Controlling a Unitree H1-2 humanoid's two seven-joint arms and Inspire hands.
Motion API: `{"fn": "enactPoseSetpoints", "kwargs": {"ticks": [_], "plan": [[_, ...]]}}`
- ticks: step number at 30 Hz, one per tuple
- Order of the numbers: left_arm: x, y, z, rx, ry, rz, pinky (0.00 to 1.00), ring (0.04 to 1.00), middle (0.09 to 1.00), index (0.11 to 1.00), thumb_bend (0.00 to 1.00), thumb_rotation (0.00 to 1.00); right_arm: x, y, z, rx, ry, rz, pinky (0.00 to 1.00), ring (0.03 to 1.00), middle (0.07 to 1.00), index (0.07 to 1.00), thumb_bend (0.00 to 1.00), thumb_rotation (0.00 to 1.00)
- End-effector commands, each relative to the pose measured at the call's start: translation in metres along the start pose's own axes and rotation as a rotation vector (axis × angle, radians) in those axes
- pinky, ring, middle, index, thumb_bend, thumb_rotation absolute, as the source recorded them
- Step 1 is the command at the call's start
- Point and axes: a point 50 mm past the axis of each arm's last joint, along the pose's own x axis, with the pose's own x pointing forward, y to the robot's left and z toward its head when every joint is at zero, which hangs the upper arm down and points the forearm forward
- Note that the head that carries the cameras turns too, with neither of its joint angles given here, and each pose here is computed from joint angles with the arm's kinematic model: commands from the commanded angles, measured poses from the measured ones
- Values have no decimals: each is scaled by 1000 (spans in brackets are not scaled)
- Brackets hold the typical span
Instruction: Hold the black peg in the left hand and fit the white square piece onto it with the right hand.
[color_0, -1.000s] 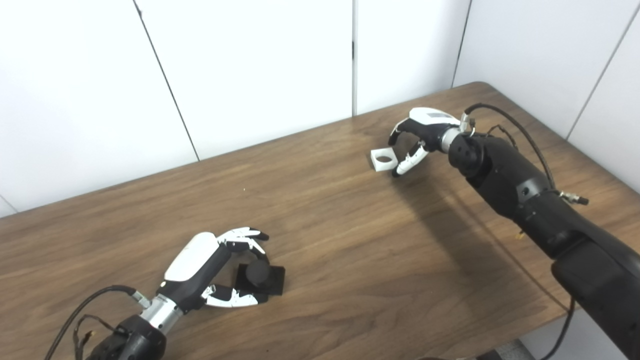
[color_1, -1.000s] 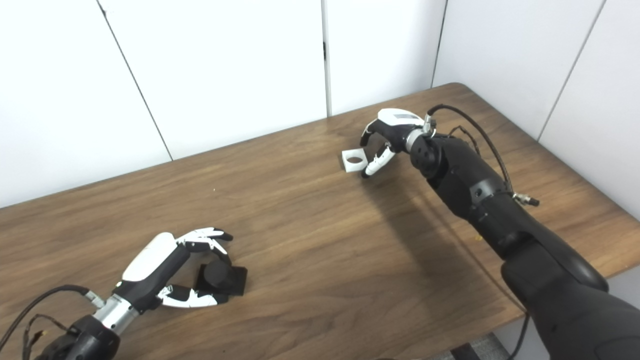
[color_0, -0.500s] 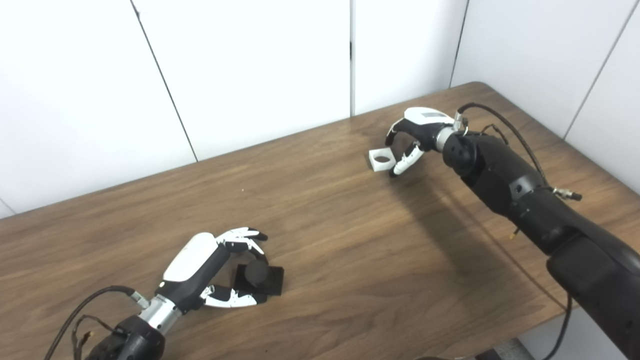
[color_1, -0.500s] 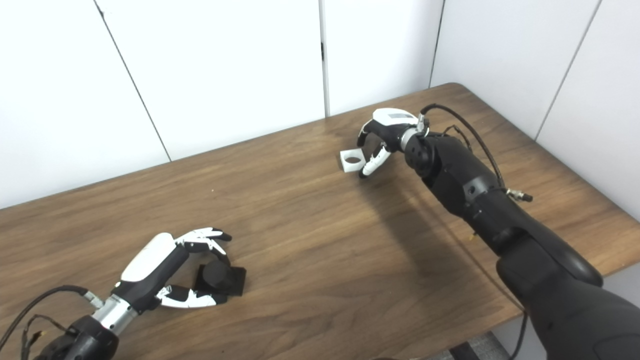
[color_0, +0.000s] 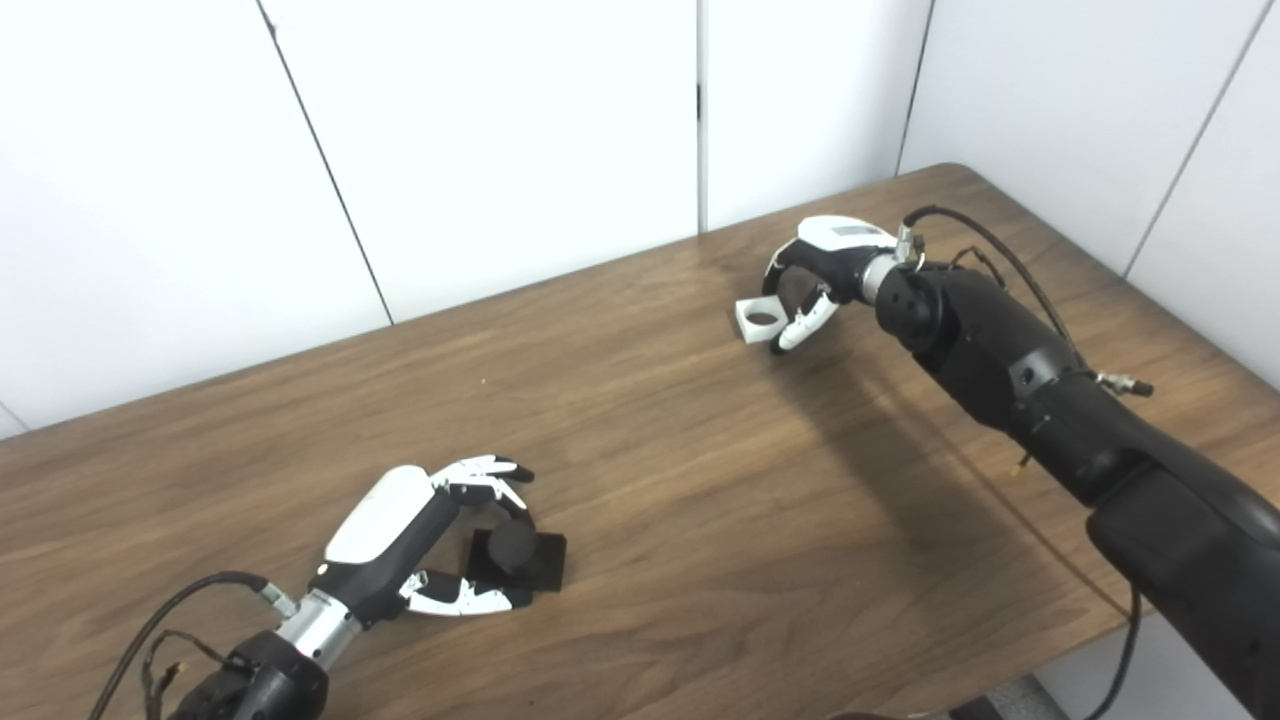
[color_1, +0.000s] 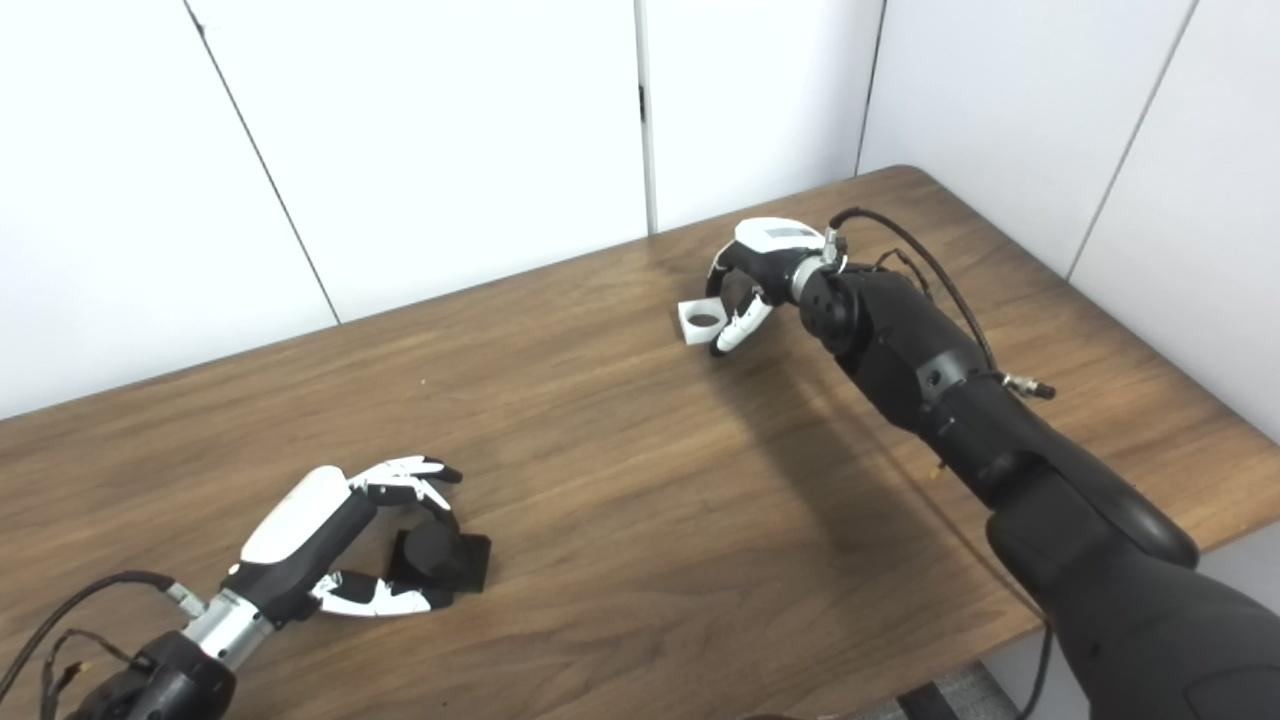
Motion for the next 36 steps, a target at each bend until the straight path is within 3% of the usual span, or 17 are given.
{"fn": "enactPoseSetpoints", "kwargs": {"ticks": [1, 23, 36], "plan": [[-19, -23, -17, 49, 85, -163, 754, 868, 816, 491, 523, 65, 7, 37, 29, 8, -92, 106, 782, 878, 859, 520, 548, 166], [-18, -22, -18, 51, 85, -169, 755, 870, 816, 491, 523, 64, 5, 29, 31, -38, -132, 16, 777, 875, 814, 484, 519, 136], [-17, -20, -20, 50, 81, -160, 752, 868, 816, 491, 523, 65, -20, -29, 42, -78, -236, -105, 824, 867, 815, 482, 518, 134]]}}
